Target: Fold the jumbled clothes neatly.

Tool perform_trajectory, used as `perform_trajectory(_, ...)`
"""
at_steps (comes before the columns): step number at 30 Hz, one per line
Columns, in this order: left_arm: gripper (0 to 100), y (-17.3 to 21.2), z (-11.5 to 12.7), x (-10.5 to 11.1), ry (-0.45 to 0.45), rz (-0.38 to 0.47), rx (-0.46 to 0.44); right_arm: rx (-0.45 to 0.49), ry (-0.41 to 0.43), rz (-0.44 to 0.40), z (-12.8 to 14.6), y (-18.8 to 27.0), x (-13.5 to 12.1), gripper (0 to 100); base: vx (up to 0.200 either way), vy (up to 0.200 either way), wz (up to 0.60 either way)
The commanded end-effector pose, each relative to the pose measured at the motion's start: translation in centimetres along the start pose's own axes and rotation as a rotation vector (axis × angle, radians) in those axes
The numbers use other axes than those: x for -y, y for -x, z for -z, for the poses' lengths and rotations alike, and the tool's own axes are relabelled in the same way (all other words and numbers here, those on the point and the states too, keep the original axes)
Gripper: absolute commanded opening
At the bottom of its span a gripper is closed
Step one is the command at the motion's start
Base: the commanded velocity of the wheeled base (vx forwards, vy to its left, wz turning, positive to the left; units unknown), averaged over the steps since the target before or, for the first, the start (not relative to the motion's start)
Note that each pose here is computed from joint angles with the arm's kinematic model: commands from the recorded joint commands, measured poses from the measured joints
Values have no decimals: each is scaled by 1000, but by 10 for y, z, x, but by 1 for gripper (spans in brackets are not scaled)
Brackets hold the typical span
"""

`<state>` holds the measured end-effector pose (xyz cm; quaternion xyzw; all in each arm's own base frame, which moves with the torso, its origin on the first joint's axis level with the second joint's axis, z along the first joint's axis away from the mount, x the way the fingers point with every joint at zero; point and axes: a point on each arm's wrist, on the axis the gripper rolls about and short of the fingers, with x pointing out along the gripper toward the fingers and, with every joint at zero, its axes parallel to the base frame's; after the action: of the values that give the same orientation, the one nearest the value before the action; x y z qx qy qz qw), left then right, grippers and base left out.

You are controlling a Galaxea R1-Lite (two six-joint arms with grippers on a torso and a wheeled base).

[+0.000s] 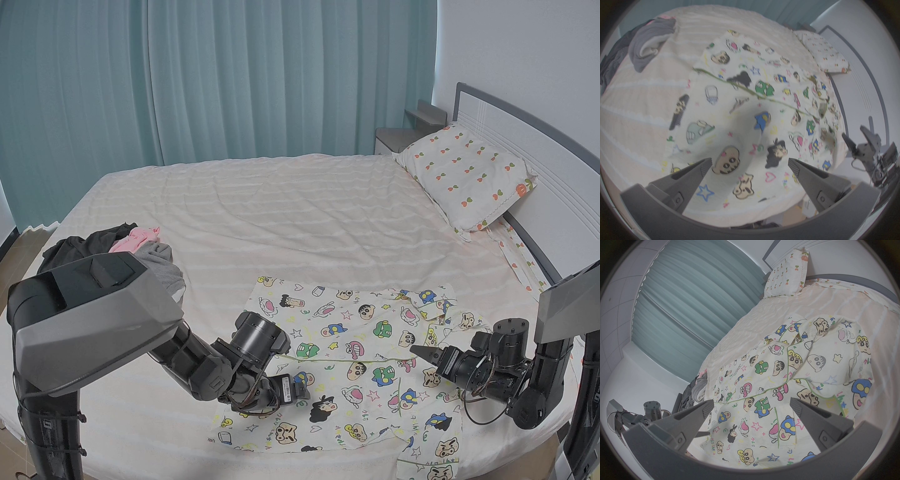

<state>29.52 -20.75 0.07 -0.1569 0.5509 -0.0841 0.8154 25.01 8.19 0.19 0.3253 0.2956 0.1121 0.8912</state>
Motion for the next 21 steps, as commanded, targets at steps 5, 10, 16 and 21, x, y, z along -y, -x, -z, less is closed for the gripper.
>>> perform_trajectory(5,100,-17,-9,-22,49,-132,62,5,1,-6,0,0,0,100,0,0,0)
perform_trajectory(10,100,-28,-13,-20,38,-197,119,5,1,-6,0,0,0,100,0,0,0)
perform_trajectory(16,100,-47,-22,-13,-1,-260,170,5,1,-6,0,0,0,100,0,0,0)
perform_trajectory(21,100,-54,-24,-10,-47,-371,150,5,1,-6,0,0,0,100,0,0,0)
